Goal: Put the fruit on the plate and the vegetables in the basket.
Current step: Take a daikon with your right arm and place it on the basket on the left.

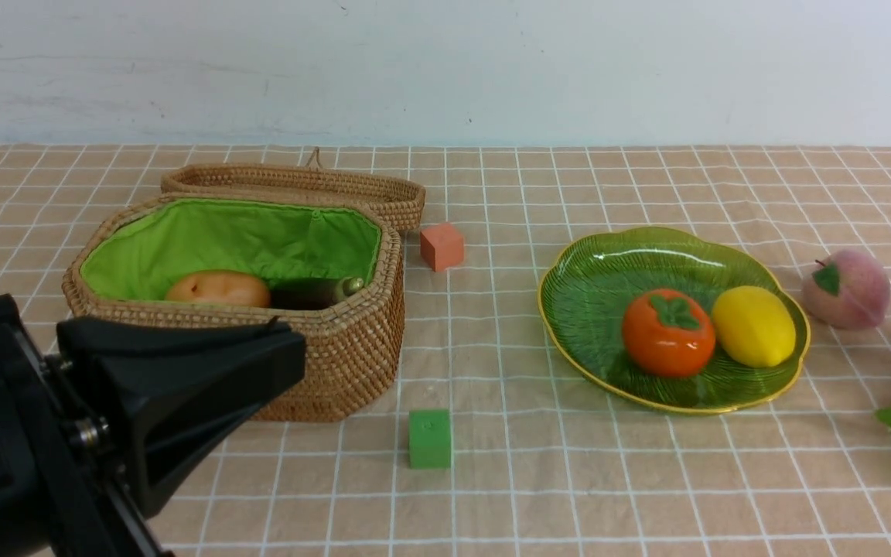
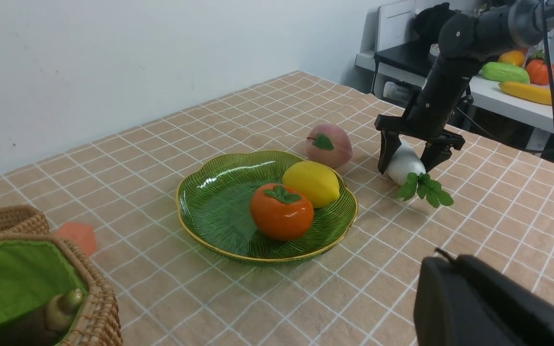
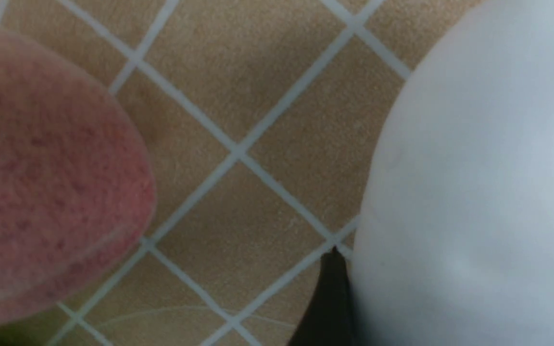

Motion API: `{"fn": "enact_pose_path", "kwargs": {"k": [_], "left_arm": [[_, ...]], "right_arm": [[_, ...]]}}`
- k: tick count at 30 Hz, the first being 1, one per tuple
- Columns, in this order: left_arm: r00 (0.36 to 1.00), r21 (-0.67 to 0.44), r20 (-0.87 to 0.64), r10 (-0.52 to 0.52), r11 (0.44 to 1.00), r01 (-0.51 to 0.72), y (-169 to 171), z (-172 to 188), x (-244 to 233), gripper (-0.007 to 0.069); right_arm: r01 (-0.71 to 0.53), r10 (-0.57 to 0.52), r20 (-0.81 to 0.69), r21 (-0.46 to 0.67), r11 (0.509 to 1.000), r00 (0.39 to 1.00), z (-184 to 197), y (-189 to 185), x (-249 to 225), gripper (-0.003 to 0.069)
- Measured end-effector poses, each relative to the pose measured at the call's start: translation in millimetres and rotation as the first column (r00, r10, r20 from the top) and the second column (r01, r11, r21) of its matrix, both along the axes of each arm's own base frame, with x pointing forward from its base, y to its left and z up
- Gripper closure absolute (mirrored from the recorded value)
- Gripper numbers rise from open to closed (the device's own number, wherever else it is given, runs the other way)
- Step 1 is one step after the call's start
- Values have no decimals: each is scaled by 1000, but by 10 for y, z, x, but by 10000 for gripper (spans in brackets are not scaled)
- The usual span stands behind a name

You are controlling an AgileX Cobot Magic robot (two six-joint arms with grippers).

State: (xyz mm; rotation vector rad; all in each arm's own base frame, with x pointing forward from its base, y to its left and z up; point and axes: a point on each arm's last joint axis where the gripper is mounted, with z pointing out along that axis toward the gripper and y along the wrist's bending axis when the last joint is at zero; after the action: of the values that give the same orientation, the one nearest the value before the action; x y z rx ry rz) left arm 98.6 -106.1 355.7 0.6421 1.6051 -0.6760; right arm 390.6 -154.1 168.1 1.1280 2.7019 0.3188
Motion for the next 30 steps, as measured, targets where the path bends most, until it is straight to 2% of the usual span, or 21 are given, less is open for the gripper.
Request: {"fn": "enact_pose_path", "kwargs": {"k": [2,7,11,15,16,18,19,21,22,23,24,25,28,29,30], "left_arm": [[1000,0,0,0,1000,0,0,0,0,638],[1000,4,-8,-1,1000,1,0,-8,-2,638],[998,-10,-58,15,1000,-16,14,-29,9,638],[986,-4,-125,111,994,-113,114,-73,95,638],[979,-5,-149,142,989,-144,147,-86,119,638],[959,-23,-197,205,977,-214,249,-100,159,638],[942,-35,-221,254,963,-268,301,-98,165,638],[924,-52,-242,295,947,-316,375,-88,151,638],[920,-53,-244,306,943,-327,395,-86,143,638],[917,-58,-248,311,941,-335,406,-83,138,638],[911,-55,-243,333,933,-355,449,-76,116,638],[906,-52,-241,348,927,-370,476,-74,103,638],[883,-26,-249,399,908,-417,541,-91,91,638],[879,-29,-255,403,906,-423,547,-92,90,638],[864,-13,-270,425,895,-445,576,-109,88,638]], "right_arm": [[-35,35,-2,-10,999,999,-1,4,-3,121],[-110,109,-22,-14,994,994,197,64,-87,122],[-216,221,61,-79,973,973,870,357,-239,122],[-387,419,215,-176,905,882,1559,1010,-347,122],[-444,487,260,-207,872,834,1725,1205,-358,122],[-600,657,364,-270,753,661,2071,1793,-388,122],[-678,743,417,-324,660,524,2232,2141,-398,122],[-761,841,476,-436,480,258,2421,2731,-415,122],[-763,859,486,-491,420,160,2489,2905,-418,122],[-766,864,491,-514,387,107,2511,3021,-422,122],[-752,865,495,-599,274,-79,2552,3455,-433,122],[-734,852,486,-648,203,-194,2505,3799,-430,122],[-649,820,457,-747,145,-343,2391,4332,-350,122],[-650,819,453,-748,135,-351,2332,4402,-335,122],[-600,809,438,-788,135,-393,2233,4621,-260,122]]}}
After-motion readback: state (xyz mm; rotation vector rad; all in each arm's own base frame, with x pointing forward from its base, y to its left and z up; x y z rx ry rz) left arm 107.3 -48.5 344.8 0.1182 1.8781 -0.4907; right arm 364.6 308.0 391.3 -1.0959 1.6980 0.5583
